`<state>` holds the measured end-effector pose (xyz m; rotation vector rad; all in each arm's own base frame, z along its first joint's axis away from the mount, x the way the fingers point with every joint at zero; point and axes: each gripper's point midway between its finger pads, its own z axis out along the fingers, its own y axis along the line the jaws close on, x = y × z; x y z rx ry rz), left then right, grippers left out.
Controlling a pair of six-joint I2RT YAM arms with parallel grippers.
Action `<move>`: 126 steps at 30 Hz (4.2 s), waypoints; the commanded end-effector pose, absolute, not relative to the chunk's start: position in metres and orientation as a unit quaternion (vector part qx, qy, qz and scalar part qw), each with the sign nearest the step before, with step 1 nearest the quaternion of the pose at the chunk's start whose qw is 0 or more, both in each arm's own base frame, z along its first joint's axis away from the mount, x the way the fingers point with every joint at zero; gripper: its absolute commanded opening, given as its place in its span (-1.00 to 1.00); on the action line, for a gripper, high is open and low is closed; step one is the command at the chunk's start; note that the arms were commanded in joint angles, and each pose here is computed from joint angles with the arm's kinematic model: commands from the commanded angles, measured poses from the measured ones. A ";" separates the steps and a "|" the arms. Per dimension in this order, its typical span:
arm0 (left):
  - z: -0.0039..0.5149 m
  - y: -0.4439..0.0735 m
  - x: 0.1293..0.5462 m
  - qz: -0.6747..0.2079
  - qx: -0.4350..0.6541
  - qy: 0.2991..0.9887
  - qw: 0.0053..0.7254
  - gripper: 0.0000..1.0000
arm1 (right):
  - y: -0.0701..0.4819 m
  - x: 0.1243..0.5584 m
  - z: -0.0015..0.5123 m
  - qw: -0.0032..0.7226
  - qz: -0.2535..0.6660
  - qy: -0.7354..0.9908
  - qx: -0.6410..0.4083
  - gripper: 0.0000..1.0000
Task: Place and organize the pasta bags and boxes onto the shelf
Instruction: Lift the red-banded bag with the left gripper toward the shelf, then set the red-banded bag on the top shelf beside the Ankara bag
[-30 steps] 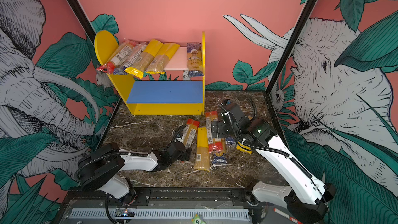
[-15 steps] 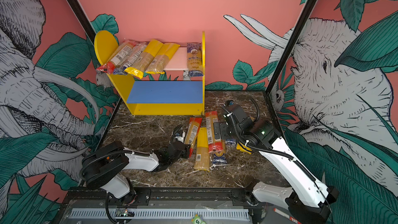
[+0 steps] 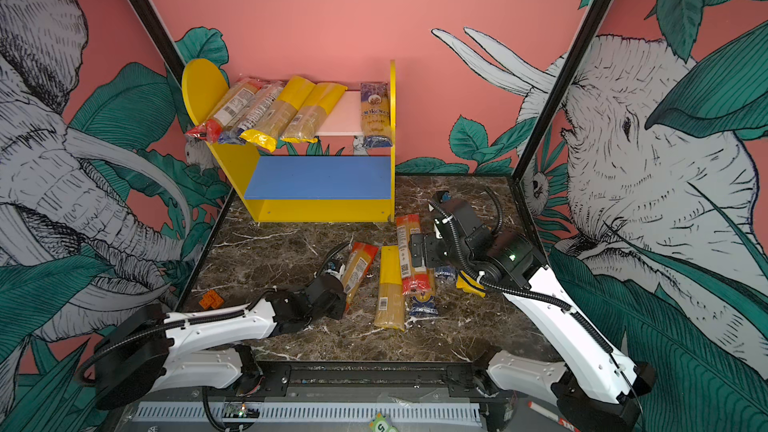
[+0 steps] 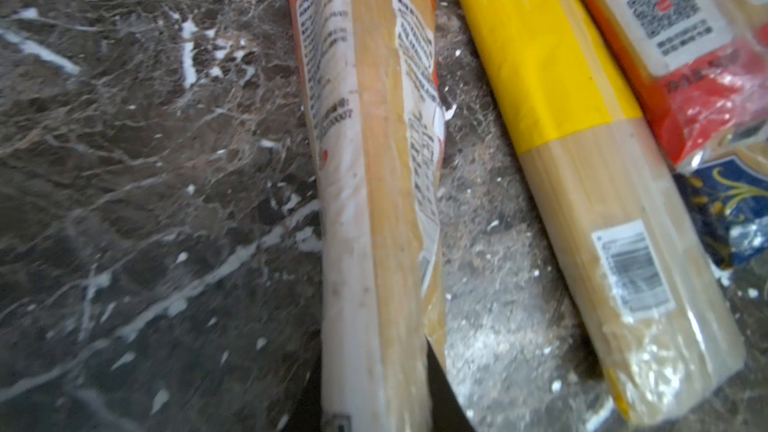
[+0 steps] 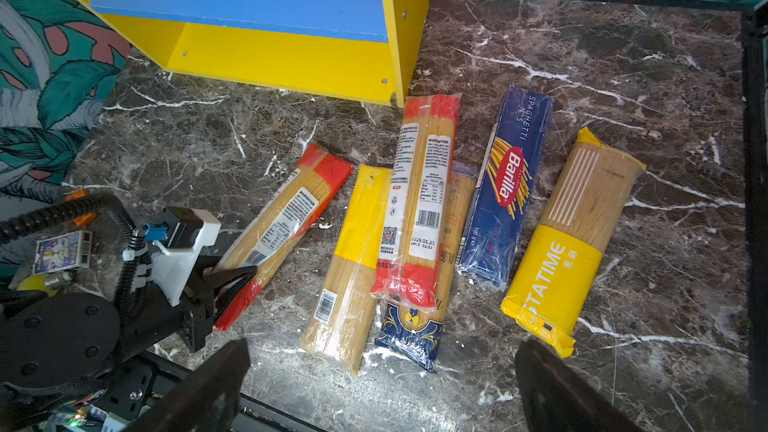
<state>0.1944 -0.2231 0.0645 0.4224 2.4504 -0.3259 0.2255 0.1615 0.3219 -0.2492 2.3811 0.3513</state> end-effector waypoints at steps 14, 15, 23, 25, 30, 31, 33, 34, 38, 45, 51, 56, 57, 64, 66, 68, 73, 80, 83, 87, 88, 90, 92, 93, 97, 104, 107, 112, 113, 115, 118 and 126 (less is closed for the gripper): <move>0.213 -0.166 0.197 -0.091 0.154 0.882 0.436 -1.00 | 0.171 0.231 0.327 0.355 0.181 0.912 -0.092 0.98; 0.221 -0.163 0.196 -0.093 0.154 0.879 0.441 -1.00 | 0.172 0.231 0.328 0.356 0.182 0.912 -0.092 0.98; 0.301 -0.140 0.189 -0.101 0.161 0.850 0.491 -1.00 | 0.177 0.236 0.332 0.362 0.189 0.908 -0.093 0.98; 0.317 -0.138 0.187 -0.102 0.169 0.843 0.501 -1.00 | 0.179 0.238 0.334 0.363 0.191 0.907 -0.093 0.98; 0.356 -0.135 0.185 -0.101 0.187 0.829 0.518 -1.00 | 0.182 0.242 0.337 0.365 0.192 0.906 -0.096 0.98; 0.363 -0.135 0.186 -0.100 0.190 0.825 0.522 -1.00 | 0.182 0.242 0.338 0.365 0.192 0.906 -0.096 0.98; 0.379 -0.136 0.187 -0.102 0.193 0.817 0.534 -1.00 | 0.181 0.242 0.339 0.366 0.189 0.906 -0.097 0.98; 0.385 -0.137 0.188 -0.101 0.195 0.813 0.539 -1.00 | 0.180 0.242 0.340 0.368 0.189 0.905 -0.097 0.98; 0.416 -0.142 0.193 -0.102 0.197 0.795 0.565 -1.00 | 0.177 0.243 0.344 0.373 0.186 0.904 -0.095 0.98; 0.470 -0.157 0.208 -0.096 0.199 0.759 0.613 -1.00 | 0.169 0.244 0.350 0.383 0.181 0.902 -0.089 0.98; 0.513 -0.172 0.227 -0.074 0.184 0.724 0.660 -1.00 | 0.163 0.246 0.356 0.392 0.176 0.899 -0.083 0.98; 0.548 -0.191 0.246 -0.046 0.179 0.697 0.693 -1.00 | 0.158 0.251 0.361 0.400 0.167 0.898 -0.081 0.98; 0.553 -0.194 0.251 -0.038 0.176 0.694 0.697 -1.00 | 0.157 0.251 0.363 0.402 0.166 0.897 -0.080 0.98; 0.595 -0.206 0.294 -0.020 0.133 0.671 0.729 -1.00 | 0.155 0.262 0.371 0.415 0.157 0.893 -0.076 0.98; 0.600 -0.206 0.310 -0.023 0.117 0.670 0.733 -1.00 | 0.154 0.265 0.374 0.419 0.153 0.892 -0.072 0.98; 0.605 -0.206 0.325 -0.031 0.104 0.670 0.734 -1.00 | 0.152 0.268 0.376 0.422 0.151 0.891 -0.069 0.98; 0.605 -0.210 0.363 -0.059 0.091 0.673 0.731 -1.00 | 0.146 0.276 0.379 0.429 0.141 0.891 -0.057 0.97; 0.601 -0.213 0.409 -0.098 0.075 0.673 0.729 -1.00 | 0.141 0.291 0.381 0.430 0.135 0.892 -0.035 0.98; 0.595 -0.213 0.425 -0.126 0.067 0.676 0.723 -1.00 | 0.140 0.296 0.379 0.429 0.132 0.893 -0.025 0.98; 0.585 -0.219 0.437 -0.145 0.066 0.683 0.713 -1.00 | 0.139 0.301 0.378 0.428 0.130 0.894 -0.015 0.98; 0.583 -0.221 0.438 -0.150 0.067 0.685 0.710 -1.00 | 0.138 0.303 0.377 0.428 0.130 0.895 -0.013 0.98; 0.578 -0.224 0.443 -0.154 0.068 0.687 0.706 -1.00 | 0.138 0.305 0.376 0.426 0.128 0.895 -0.010 0.98; 0.573 -0.228 0.448 -0.158 0.069 0.690 0.703 -1.00 | 0.137 0.307 0.374 0.424 0.127 0.897 -0.008 0.98; 0.572 -0.230 0.450 -0.162 0.068 0.691 0.701 -1.00 | 0.137 0.308 0.373 0.424 0.126 0.897 -0.006 0.98; 0.569 -0.234 0.455 -0.176 0.063 0.690 0.699 -1.00 | 0.134 0.310 0.374 0.422 0.125 0.898 -0.003 0.98; 0.564 -0.238 0.464 -0.181 0.061 0.691 0.697 -1.00 | 0.127 0.312 0.371 0.418 0.123 0.900 0.009 0.98; 0.561 -0.238 0.468 -0.182 0.061 0.692 0.696 -1.00 | 0.125 0.312 0.371 0.419 0.127 0.899 0.012 0.98; 0.559 -0.244 0.472 -0.195 0.065 0.691 0.694 -0.57 | 0.122 0.308 0.370 0.419 0.127 0.899 0.016 0.98; 0.558 -0.245 0.472 -0.197 0.067 0.690 0.693 -0.31 | 0.121 0.308 0.369 0.419 0.126 0.899 0.018 0.98; 0.558 -0.247 0.472 -0.201 0.071 0.688 0.693 0.07 | 0.119 0.306 0.369 0.419 0.125 0.899 0.020 0.98; 0.560 -0.250 0.471 -0.208 0.076 0.686 0.693 0.32 | 0.116 0.302 0.368 0.419 0.123 0.899 0.024 0.98; 0.555 -0.251 0.468 -0.212 0.081 0.693 0.684 0.31 | 0.109 0.295 0.368 0.422 0.120 0.898 0.032 0.98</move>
